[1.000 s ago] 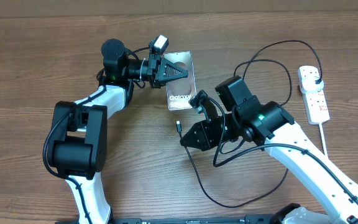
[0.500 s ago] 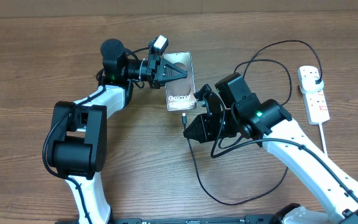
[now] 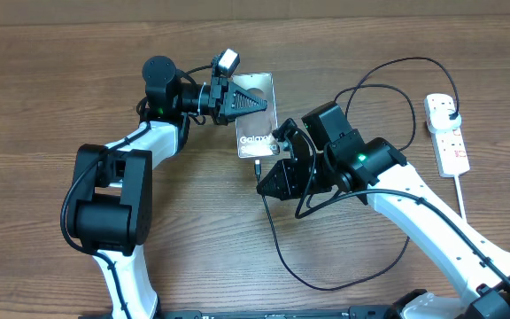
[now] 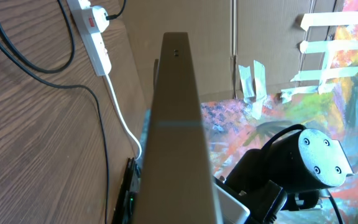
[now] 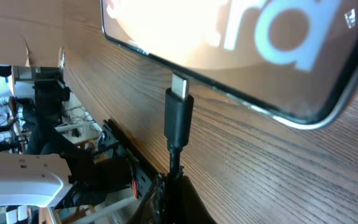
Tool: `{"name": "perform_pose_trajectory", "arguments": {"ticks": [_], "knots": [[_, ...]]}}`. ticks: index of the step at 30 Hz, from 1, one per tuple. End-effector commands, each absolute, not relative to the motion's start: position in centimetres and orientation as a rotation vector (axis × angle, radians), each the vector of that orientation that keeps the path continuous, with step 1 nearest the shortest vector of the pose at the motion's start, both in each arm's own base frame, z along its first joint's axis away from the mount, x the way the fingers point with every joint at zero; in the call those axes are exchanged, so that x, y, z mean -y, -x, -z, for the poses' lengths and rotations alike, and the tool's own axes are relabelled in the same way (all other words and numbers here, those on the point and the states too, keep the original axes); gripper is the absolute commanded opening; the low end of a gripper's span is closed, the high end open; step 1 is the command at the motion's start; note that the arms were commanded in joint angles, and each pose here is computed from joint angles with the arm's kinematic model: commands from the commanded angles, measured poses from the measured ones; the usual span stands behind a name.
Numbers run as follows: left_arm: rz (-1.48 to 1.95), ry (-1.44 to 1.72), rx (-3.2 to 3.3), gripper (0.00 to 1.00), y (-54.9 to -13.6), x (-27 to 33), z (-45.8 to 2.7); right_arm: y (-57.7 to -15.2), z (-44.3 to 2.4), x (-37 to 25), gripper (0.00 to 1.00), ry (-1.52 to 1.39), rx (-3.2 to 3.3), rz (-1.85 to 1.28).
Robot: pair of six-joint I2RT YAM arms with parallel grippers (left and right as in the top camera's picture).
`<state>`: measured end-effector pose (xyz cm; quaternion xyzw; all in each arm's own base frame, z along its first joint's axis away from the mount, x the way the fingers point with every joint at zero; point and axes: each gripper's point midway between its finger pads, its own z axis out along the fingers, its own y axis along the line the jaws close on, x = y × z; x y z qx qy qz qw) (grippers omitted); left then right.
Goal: Plug charger to phone and switch on socket
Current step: 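Align the connector under the phone's port with the right gripper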
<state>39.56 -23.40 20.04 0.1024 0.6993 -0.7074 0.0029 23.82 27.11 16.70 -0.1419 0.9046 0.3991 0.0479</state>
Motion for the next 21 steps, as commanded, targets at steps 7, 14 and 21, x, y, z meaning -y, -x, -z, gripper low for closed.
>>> {"name": "perform_pose_trajectory", "arguments": {"ticks": [7,14,21], "knots": [[2.208,-0.385,-2.177,0.04,-39.3,23.5,-21.0,-24.9,-17.6,-26.5,0.04,0.467,-2.698,-1.225],[2.208,-0.385,-2.177,0.04,-39.3,23.5,-21.0,-24.7,-18.5,-26.6,0.04,0.524,-2.643,-1.323],[2.209,-0.383,-2.178,0.04,-39.3,23.5,-21.0,-23.8,-18.8,-26.9,0.04,0.543,-2.653,-1.379]]}}
